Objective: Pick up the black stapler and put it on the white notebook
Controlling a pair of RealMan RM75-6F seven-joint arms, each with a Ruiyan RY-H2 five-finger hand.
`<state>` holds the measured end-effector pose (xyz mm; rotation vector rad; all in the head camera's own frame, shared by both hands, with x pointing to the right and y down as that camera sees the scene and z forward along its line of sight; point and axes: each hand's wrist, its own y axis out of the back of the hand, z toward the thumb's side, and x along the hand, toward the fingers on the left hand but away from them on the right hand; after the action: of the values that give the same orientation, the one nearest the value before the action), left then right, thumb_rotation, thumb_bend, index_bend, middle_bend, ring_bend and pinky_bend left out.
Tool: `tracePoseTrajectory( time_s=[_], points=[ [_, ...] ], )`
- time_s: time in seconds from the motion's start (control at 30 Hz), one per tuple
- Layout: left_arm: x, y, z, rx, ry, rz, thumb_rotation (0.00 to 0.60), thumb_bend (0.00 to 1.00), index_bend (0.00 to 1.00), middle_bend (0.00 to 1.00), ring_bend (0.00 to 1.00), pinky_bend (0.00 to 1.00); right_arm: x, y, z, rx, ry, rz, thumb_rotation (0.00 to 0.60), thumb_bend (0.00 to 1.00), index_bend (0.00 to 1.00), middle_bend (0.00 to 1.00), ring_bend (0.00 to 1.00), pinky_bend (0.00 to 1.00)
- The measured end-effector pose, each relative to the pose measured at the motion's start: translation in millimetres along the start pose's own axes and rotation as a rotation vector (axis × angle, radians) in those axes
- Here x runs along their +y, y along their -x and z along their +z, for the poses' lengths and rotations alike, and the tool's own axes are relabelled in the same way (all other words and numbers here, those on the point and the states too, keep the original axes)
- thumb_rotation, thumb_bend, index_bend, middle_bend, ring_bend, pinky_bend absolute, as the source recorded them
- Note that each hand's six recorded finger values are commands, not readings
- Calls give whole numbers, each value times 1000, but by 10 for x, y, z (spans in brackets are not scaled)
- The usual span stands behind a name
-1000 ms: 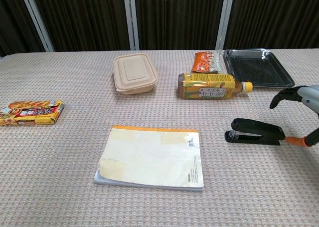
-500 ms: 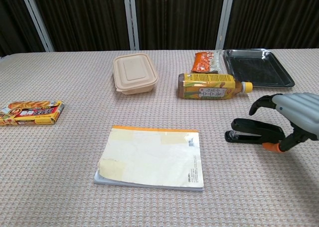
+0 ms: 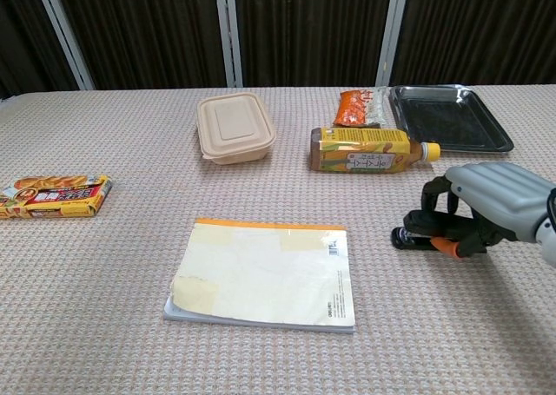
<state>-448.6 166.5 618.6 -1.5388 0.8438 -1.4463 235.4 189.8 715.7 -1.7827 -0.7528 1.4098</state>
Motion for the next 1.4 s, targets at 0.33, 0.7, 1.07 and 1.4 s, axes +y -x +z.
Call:
tracePoseTrajectory(
  time_s=[0.33, 0.7, 1.07, 1.4],
  points=[
    [-19, 0, -33, 12, -2, -14, 600, 326, 0, 0, 0, 84, 10, 62, 14, 15, -8, -28, 600, 441, 670, 498, 614, 715],
    [3, 29, 18, -8, -2, -6, 600, 326, 0, 0, 0, 84, 134, -65, 203, 44, -55, -68, 600, 446, 670, 498, 619, 718],
    [-42, -66, -24, 11, -13, -15, 600, 326, 0, 0, 0, 84, 223, -170, 813, 115, -66, -96, 600, 446, 670, 498, 619, 718],
    [-59, -124, -101, 31, 9, -25, 600, 326, 0, 0, 0, 84, 180, -160, 1426, 193, -9, -67, 600, 446, 670, 498, 619, 718]
  ],
)
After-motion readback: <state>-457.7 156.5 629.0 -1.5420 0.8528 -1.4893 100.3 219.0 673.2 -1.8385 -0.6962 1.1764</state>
